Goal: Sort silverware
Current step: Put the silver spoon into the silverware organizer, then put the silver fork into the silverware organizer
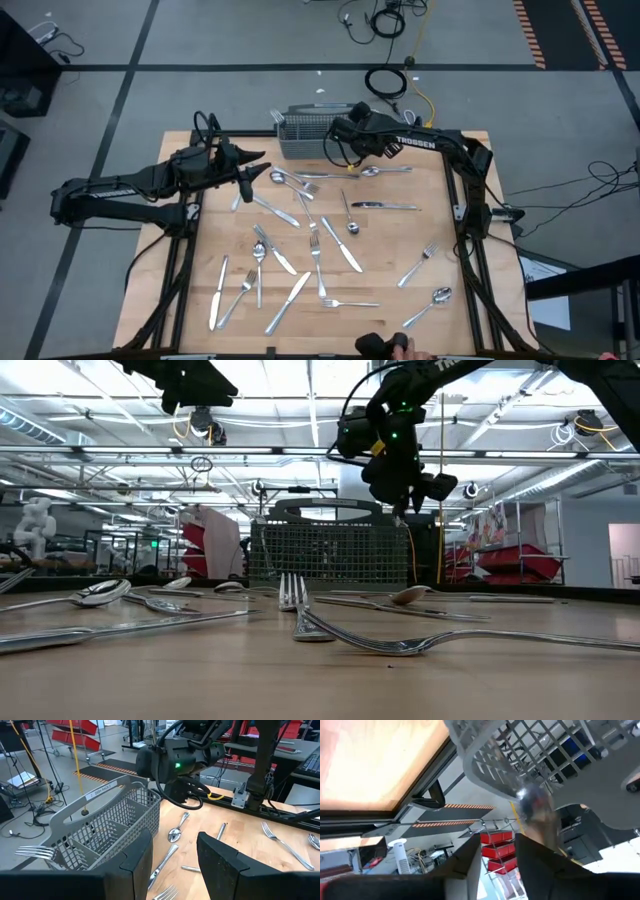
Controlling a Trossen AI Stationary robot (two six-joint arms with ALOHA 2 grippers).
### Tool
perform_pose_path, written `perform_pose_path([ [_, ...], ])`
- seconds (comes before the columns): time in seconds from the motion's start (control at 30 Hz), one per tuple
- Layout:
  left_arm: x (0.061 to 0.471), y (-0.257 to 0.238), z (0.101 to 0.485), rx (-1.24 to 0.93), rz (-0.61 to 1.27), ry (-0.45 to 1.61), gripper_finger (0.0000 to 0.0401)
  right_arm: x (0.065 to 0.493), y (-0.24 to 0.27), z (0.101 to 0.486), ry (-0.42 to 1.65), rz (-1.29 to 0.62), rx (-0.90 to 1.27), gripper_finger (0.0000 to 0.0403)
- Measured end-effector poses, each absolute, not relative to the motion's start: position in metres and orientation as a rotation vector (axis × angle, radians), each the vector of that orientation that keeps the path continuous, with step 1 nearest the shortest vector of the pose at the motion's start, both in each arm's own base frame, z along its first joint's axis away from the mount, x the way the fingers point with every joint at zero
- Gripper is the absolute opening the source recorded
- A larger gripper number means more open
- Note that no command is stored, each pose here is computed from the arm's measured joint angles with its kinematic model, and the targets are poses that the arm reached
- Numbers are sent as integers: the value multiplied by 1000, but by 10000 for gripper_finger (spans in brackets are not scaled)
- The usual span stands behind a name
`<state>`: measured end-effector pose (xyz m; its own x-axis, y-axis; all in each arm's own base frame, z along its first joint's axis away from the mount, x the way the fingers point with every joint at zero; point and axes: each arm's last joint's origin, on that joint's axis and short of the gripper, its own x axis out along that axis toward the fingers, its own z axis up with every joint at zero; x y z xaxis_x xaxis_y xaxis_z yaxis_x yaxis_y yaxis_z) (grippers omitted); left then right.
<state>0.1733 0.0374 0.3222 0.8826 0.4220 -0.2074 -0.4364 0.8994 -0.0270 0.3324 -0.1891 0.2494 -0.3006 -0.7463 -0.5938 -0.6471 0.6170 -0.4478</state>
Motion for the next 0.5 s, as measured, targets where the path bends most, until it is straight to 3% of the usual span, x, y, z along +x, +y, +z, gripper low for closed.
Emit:
perform_pose_path([
  [0.27, 173, 37, 322, -52, 447, 204, 157, 330, -187, 261, 1921, -318, -969, 180],
  [0.5, 173, 38, 322, -51, 467, 203, 157, 325, -182, 304, 1680, -476, -762, 199],
])
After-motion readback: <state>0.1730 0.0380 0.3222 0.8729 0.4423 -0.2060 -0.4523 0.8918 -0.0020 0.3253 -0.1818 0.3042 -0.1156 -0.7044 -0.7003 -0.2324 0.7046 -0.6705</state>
